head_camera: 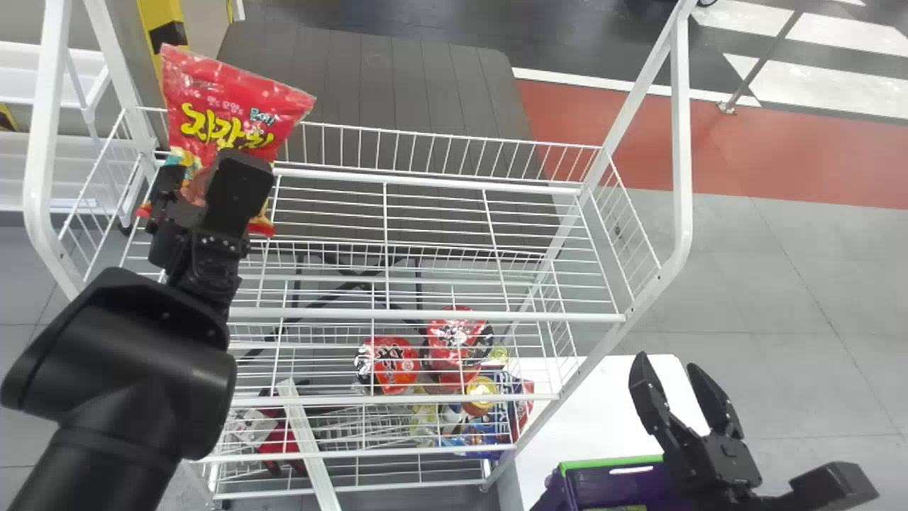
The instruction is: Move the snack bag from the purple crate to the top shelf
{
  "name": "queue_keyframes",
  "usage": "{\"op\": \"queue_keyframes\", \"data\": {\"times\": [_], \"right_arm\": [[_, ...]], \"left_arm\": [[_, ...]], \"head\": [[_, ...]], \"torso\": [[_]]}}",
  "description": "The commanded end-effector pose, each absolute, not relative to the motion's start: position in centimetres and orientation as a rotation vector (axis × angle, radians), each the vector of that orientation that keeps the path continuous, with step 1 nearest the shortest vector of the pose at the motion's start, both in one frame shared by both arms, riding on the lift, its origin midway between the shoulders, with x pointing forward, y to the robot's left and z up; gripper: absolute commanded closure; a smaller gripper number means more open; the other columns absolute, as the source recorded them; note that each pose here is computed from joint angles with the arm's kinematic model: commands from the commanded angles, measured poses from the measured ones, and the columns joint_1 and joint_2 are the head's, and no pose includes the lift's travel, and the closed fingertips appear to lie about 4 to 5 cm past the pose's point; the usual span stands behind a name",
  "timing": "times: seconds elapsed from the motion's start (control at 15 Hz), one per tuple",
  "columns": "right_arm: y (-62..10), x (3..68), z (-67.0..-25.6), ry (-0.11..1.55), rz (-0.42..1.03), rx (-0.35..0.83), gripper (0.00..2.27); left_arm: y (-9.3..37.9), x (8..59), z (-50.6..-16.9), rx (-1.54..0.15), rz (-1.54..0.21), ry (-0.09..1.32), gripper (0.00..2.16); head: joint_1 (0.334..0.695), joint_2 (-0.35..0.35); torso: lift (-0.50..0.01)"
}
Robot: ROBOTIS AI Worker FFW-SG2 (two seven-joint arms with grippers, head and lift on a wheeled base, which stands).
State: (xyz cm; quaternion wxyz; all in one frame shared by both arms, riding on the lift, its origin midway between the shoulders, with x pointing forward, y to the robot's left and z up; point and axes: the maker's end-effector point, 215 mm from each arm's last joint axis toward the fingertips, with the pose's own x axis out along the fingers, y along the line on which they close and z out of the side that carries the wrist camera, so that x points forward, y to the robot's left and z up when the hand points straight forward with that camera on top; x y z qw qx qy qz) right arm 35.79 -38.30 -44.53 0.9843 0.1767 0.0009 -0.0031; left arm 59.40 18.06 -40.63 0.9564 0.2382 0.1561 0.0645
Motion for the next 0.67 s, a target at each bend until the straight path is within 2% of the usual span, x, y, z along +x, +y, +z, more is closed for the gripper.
{"op": "queue_keyframes", "data": {"times": [0.0, 0.2, 0.4, 0.6], "right_arm": [[-38.3, 35.8, -44.5, 0.0, -0.007, 0.357, 0.1], [-38.3, 35.8, -44.5, 0.002, -0.006, 0.359, 0.1], [-38.3, 35.8, -44.5, 0.002, -0.006, 0.359, 0.1], [-38.2, 35.8, -44.6, 0.006, -0.005, 0.359, 0.1]], "left_arm": [[17.9, 59.4, -40.6, 0.482, 0.136, 0.316, 0.61], [18.2, 58.6, -41.3, 0.486, 0.143, 0.334, 0.12], [18.6, 57.8, -41.5, 0.478, 0.152, 0.341, 0.09], [18.6, 56.3, -39.5, 0.449, 0.161, 0.322, 0.09]], "head": [[0.695, -0.233], [0.695, -0.232], [0.695, -0.231], [0.695, -0.23]], "torso": [[0.0], [0.0], [0.0], [0.0]]}}
